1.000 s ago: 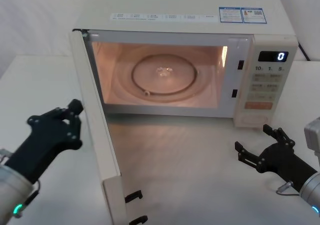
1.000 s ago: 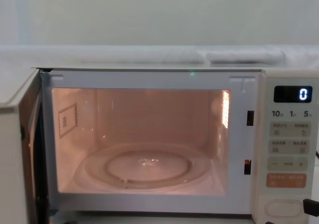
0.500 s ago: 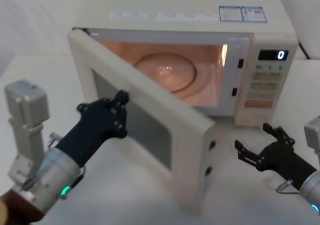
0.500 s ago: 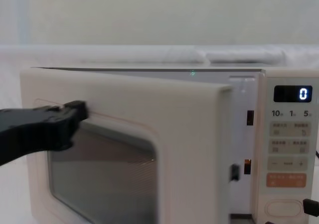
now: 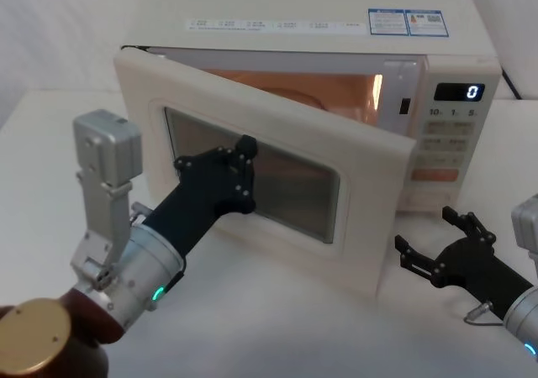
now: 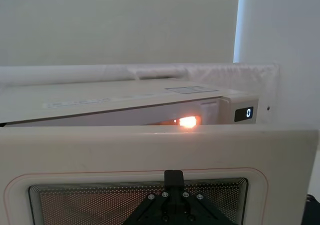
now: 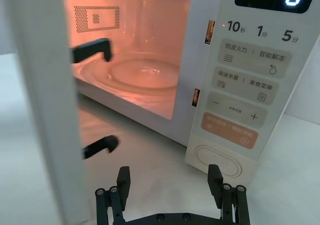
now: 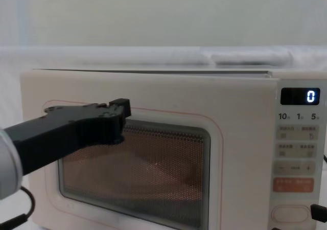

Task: Press the button to open the microwave door with one hand; close the microwave door with the other hand.

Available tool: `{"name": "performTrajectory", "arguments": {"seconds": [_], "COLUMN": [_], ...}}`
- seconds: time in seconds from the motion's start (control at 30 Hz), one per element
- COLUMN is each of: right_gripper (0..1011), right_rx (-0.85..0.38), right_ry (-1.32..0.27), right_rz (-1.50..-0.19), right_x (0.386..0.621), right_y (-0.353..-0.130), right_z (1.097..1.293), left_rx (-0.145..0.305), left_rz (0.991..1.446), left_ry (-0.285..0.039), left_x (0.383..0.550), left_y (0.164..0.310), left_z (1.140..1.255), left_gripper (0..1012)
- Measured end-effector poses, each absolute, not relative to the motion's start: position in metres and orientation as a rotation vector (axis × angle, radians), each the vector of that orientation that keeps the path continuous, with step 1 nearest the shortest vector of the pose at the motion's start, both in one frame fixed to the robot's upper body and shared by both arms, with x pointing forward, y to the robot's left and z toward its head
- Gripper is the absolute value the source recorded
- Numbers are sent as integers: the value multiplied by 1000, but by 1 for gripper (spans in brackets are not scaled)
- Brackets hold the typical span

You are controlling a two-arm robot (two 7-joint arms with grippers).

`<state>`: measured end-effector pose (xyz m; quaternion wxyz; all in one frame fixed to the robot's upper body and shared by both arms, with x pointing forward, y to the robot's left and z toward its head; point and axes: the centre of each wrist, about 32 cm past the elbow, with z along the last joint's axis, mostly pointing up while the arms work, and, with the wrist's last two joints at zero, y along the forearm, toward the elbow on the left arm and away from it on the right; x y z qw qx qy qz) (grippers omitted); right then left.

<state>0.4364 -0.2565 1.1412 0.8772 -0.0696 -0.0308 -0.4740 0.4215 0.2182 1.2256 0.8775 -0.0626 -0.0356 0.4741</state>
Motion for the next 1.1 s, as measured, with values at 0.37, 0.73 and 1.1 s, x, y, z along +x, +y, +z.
{"name": "performTrajectory", "arguments": {"seconds": [0.37, 0.73, 1.1], "right_gripper": [1000, 1000, 1000], "right_rx": [-145, -145, -145], "right_ry": [-64, -64, -64], "right_rz": [-989, -989, -989], "right_x": [436, 436, 436], "right_y": [-256, -256, -257], "right_z": [1141, 1141, 1141], "left_rx": [-117, -105, -98], "left_rz": [997, 1016, 1028], "left_ry": [-78, -80, -89], "left_x": [435, 449, 461], "left_y": [208, 200, 194], "left_z": [1227, 1229, 1231], "left_gripper": [0, 0, 0]}}
